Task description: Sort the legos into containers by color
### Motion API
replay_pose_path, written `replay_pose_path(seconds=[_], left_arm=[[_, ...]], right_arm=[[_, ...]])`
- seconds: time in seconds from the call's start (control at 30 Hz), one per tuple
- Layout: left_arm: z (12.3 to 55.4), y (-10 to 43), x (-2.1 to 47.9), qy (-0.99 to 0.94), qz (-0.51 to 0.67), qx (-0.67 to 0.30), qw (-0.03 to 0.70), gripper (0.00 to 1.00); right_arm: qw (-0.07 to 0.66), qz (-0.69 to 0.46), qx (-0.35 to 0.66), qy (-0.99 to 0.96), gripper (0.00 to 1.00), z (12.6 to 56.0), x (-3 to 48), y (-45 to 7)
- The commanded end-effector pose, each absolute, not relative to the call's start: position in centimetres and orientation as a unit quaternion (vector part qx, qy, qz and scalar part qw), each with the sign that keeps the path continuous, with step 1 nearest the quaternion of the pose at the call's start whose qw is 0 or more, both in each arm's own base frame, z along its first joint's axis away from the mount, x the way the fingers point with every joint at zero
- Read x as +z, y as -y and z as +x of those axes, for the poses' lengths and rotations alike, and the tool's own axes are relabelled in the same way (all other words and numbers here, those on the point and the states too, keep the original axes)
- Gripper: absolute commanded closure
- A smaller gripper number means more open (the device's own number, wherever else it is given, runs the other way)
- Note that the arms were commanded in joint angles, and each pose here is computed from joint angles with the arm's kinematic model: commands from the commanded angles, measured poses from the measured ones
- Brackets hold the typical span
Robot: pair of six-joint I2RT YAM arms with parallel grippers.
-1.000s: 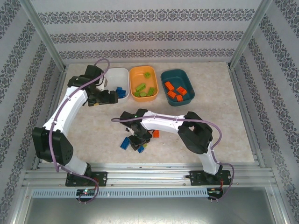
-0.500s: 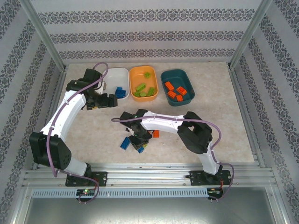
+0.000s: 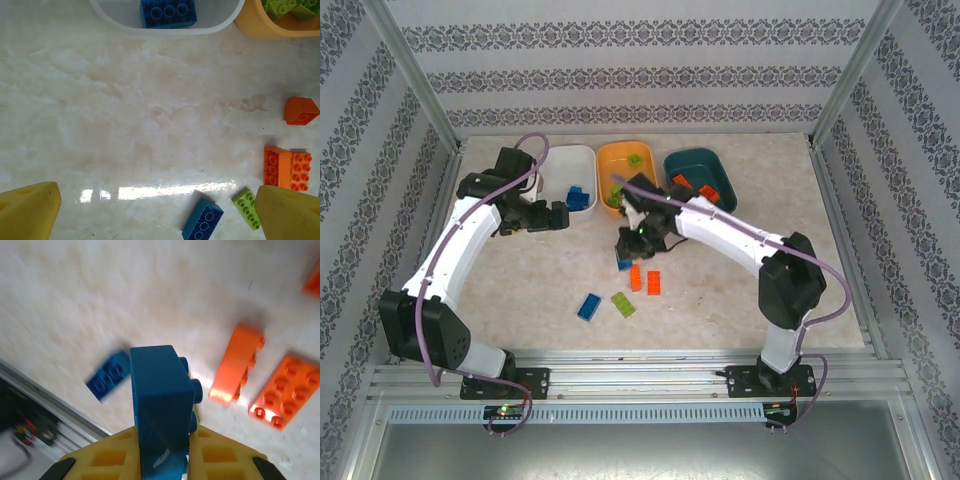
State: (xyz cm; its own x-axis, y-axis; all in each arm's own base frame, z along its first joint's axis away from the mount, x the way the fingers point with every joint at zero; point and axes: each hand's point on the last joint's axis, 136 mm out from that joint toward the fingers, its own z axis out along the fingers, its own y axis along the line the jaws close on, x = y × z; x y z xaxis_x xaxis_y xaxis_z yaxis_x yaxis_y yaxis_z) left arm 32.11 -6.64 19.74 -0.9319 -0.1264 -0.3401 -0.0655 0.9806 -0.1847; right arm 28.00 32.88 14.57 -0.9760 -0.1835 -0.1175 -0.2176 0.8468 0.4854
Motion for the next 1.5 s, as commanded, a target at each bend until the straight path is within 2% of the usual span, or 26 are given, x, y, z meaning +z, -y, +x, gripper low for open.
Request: replay_pose_path(seconds=[0.0, 0.2, 0.53, 0.63, 0.73, 0.83, 1.0, 1.27, 1.47], left_arm=[[30.0, 6.5, 19.7, -0.983, -0.043, -0.084, 0.161, 0.00], [26.3, 8.5, 18.5, -0.984, -0.024, -0.113, 0.139, 0.00], [21.4, 7.6, 19.0, -0.984, -0.046, -0.117, 0.126, 0.00], [20.9, 7.5, 19.0, -0.985, -0.044, -0.117, 0.122, 0.00], [20.6, 7.5, 19.0, -0.985, -0.044, -0.116, 0.119, 0.00], [20.3, 7.3, 18.9, -0.986, -0.042, -0.114, 0.117, 0.00], [20.3, 7.4, 18.5, -0.986, -0.036, -0.114, 0.113, 0.00], [21.3, 8.3, 18.3, -0.985, -0.019, -0.131, 0.111, 0.00], [21.5, 9.7, 16.7, -0.985, -0.006, -0.144, 0.095, 0.00]], right_arm=[[0.051, -0.051, 0.330, -0.941, 0.82, 32.8, 17.1, -35.2], [0.070, 0.003, 0.385, -0.920, 0.82, 40.3, 18.5, -38.1], [0.056, 0.015, 0.422, -0.905, 0.80, 45.0, 16.2, -43.2], [0.050, 0.025, 0.429, -0.902, 0.78, 45.6, 15.2, -44.0], [0.046, 0.034, 0.432, -0.900, 0.69, 46.0, 14.4, -44.3], [0.048, 0.032, 0.433, -0.900, 0.56, 46.0, 14.5, -44.3], [0.061, 0.021, 0.433, -0.899, 0.47, 45.9, 15.7, -44.0], [0.088, 0.008, 0.432, -0.898, 0.45, 45.2, 19.4, -42.5], [0.110, 0.002, 0.408, -0.906, 0.44, 43.0, 21.3, -39.1]])
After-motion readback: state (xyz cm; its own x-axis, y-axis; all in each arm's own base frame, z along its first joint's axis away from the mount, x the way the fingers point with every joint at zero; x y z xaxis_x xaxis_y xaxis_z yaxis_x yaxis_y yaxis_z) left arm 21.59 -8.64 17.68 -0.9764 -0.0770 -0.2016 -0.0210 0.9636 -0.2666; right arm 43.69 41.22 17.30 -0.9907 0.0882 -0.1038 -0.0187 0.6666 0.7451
